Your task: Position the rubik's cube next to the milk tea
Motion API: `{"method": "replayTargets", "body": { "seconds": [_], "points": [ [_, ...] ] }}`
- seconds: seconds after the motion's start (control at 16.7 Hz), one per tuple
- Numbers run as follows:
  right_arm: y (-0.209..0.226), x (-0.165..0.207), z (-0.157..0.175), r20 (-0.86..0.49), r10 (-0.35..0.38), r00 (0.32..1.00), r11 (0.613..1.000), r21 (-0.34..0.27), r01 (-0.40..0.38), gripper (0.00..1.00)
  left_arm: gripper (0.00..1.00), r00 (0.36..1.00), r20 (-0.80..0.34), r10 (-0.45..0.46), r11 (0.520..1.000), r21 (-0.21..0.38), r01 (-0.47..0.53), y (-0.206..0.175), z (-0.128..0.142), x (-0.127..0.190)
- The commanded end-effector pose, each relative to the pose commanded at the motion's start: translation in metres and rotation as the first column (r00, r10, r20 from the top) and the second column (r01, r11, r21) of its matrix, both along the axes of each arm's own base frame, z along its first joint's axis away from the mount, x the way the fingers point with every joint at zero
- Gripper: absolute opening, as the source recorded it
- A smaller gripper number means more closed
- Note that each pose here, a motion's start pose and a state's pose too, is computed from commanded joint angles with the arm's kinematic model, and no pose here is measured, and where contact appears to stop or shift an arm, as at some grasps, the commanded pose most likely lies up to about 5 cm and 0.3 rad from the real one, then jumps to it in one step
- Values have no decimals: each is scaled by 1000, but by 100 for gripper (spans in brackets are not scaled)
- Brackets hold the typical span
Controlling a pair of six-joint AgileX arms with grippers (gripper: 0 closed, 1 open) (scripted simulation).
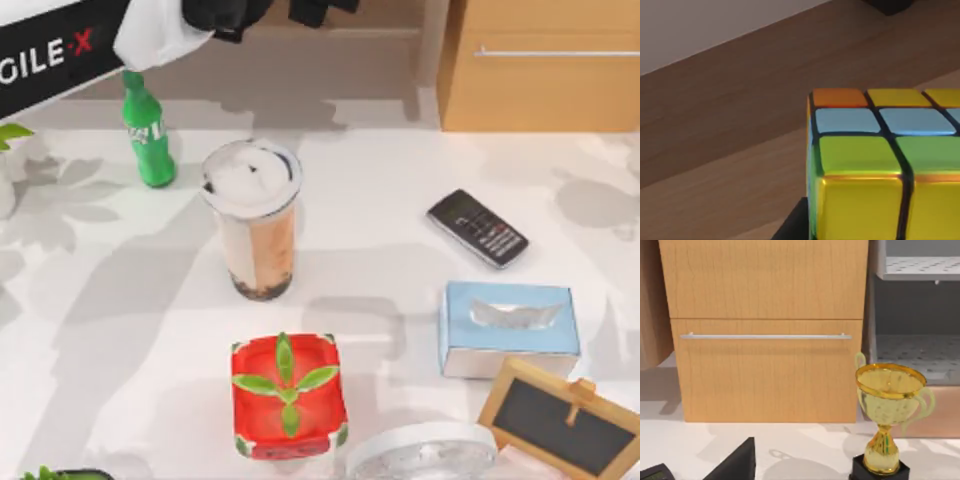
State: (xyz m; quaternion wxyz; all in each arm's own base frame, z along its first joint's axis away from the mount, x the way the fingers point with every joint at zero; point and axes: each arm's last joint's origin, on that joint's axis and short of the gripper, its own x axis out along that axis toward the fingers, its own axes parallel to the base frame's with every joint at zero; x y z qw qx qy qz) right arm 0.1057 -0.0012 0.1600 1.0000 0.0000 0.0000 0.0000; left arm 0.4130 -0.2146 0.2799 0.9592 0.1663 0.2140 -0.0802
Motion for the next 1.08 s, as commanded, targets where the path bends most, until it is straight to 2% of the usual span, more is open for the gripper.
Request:
{"method": "replayTargets", "body": {
  "seconds": [0.18,0.3,0.48,0.6,0.72,0.78,1.08],
  "points": [
    [0,0,0,0,0,1000,1000,0,0,100,0,962,-274,14,1000,0,-15,44,0,-14],
    [0,0,0,0,0,1000,1000,0,0,100,0,885,-462,56,997,-16,-72,73,-9,-23],
    [0,0,0,0,0,1000,1000,0,0,100,0,707,-691,148,975,-16,-220,119,-34,-28],
    [0,0,0,0,0,1000,1000,0,0,100,0,556,-808,196,952,21,-304,141,-62,-29],
    [0,0,0,0,0,1000,1000,0,0,100,0,433,-876,211,940,61,-335,149,-86,-31],
    [0,0,0,0,0,1000,1000,0,0,100,0,399,-892,214,938,73,-338,150,-93,-33],
    [0,0,0,0,0,1000,1000,0,0,100,0,393,-895,213,940,77,-332,148,-94,-33]
  ]
}}
